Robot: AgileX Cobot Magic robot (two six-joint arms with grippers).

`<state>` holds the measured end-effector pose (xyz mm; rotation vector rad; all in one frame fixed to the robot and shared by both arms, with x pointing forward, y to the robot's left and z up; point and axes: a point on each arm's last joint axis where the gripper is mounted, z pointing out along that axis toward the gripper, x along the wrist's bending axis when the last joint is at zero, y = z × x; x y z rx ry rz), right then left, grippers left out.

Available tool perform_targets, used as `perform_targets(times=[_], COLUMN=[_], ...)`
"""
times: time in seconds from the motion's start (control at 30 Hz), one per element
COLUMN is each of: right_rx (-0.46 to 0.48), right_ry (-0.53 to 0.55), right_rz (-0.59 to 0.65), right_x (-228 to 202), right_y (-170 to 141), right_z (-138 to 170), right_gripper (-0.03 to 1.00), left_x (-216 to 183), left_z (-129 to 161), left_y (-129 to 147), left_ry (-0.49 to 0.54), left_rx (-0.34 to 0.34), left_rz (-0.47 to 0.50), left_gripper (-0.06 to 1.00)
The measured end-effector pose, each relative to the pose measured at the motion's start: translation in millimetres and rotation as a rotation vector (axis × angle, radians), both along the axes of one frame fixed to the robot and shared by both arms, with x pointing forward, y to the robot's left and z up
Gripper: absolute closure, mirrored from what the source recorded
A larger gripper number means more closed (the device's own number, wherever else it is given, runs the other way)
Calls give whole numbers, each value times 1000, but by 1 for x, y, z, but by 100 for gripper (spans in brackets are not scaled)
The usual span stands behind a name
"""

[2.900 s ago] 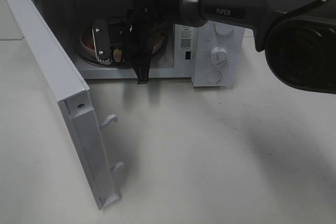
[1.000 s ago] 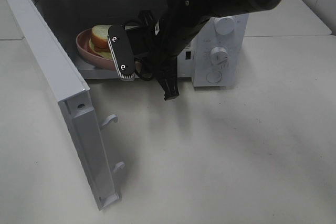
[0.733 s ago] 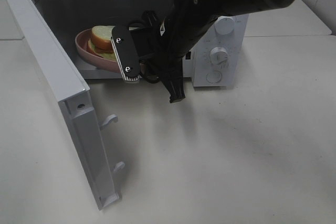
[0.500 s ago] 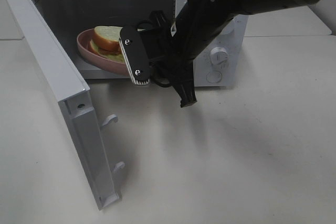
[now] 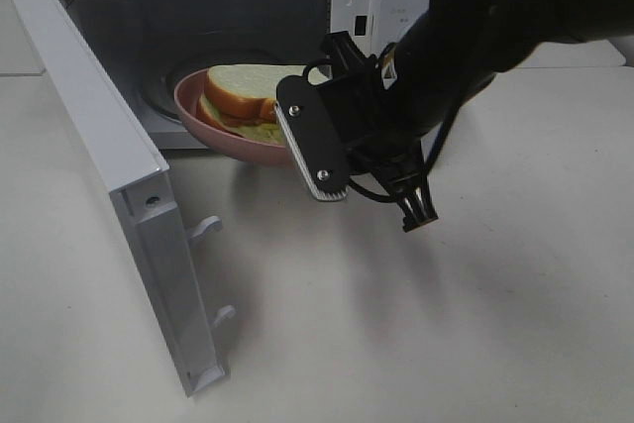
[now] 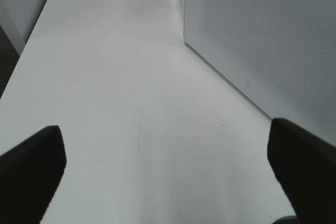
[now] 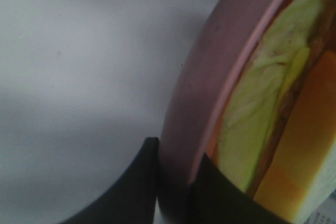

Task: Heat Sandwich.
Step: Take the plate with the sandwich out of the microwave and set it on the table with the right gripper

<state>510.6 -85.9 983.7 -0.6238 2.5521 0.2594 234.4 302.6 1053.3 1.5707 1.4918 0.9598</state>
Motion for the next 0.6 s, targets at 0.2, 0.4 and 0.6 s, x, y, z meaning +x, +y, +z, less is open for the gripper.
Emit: perform_targets(times=[0.2,0.4,0.6], right_rx=[-11,-2,-6], right_ry=[-22,-31,-52], right_rz=[23,24,34], right_x=[-20,-41,-56], right_y=[-17,-34,-46], right_z=[-1,2,7], right_gripper=[85,85,85], left_x=[0,0,0], left_z=[0,0,0], left_y=[0,0,0], left_ry=[0,0,0], left_rx=[0,0,0], left_rz=[0,0,0], left_gripper=[-5,-5,-5])
